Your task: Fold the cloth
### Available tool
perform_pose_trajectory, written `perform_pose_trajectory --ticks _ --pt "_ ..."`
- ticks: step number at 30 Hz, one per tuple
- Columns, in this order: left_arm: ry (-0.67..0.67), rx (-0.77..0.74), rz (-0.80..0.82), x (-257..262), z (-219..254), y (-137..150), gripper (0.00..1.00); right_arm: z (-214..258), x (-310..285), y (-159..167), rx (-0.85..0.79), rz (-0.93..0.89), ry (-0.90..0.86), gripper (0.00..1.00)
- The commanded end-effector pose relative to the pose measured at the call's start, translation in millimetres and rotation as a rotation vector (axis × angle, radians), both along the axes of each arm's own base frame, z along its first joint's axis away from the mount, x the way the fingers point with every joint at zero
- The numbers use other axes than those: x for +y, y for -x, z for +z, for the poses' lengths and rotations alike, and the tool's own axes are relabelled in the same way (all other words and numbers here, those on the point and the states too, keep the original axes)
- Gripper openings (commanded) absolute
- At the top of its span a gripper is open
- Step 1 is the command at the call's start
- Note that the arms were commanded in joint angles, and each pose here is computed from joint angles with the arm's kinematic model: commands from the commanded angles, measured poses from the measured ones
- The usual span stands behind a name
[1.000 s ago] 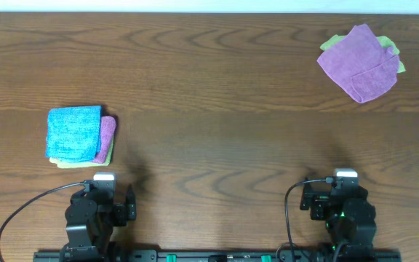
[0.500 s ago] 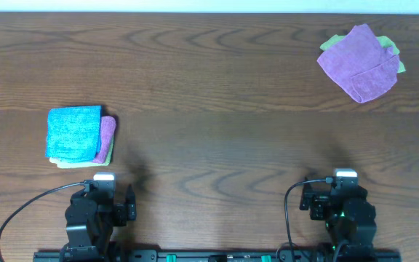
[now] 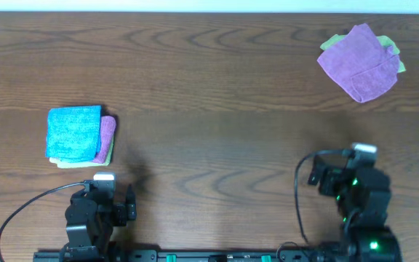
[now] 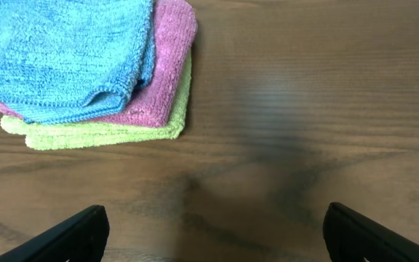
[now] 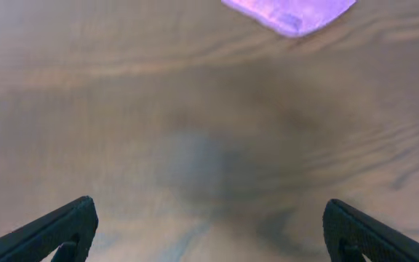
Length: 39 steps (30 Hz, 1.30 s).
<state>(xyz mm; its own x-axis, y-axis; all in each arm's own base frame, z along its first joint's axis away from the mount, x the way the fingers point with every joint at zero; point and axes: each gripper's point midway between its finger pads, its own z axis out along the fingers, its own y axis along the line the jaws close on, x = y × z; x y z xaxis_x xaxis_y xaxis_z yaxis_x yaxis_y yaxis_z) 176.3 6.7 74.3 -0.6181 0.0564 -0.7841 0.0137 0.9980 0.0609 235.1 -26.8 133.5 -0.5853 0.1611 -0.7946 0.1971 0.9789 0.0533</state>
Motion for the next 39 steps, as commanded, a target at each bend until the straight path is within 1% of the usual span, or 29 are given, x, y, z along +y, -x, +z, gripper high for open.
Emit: perform_pose_trajectory --ticks 1,7,11,16,23,28,33,39 --pt "-0.006 0.065 0.009 1.7 -20.6 7.1 0.95 26.0 -15.1 -15.5 -0.006 -0.061 0.007 0.99" --pt "-0.006 0.065 0.009 1.7 -20.6 7.1 0.95 57.2 -34.5 -51.8 0.03 -0.091 0.007 0.99" --pt "-0.006 0.064 0.009 1.7 -20.5 7.1 0.95 62.2 -47.0 -81.0 0.079 -0.101 -0.036 0.99" --pt "-0.006 0.064 0.009 1.7 -20.5 7.1 0.95 59.5 -65.8 -116.6 0.131 -0.12 -0.072 0.99" --pt "-0.006 0.065 0.009 1.7 -20.6 7.1 0.95 61.0 -93.7 -169.0 0.148 -0.133 -0.058 0.99" --pt "-0.006 0.064 0.009 1.7 -20.5 7.1 0.95 48.2 -112.4 -207.7 0.171 -0.137 -0.071 0.99" --pt "-0.006 0.064 0.009 1.7 -20.5 7.1 0.95 29.5 -117.9 -230.9 0.195 -0.122 -0.095 0.99" --pt "-0.006 0.065 0.009 1.7 -20.6 7.1 0.95 27.2 -126.7 -254.3 0.122 -0.126 -0.071 0.99"
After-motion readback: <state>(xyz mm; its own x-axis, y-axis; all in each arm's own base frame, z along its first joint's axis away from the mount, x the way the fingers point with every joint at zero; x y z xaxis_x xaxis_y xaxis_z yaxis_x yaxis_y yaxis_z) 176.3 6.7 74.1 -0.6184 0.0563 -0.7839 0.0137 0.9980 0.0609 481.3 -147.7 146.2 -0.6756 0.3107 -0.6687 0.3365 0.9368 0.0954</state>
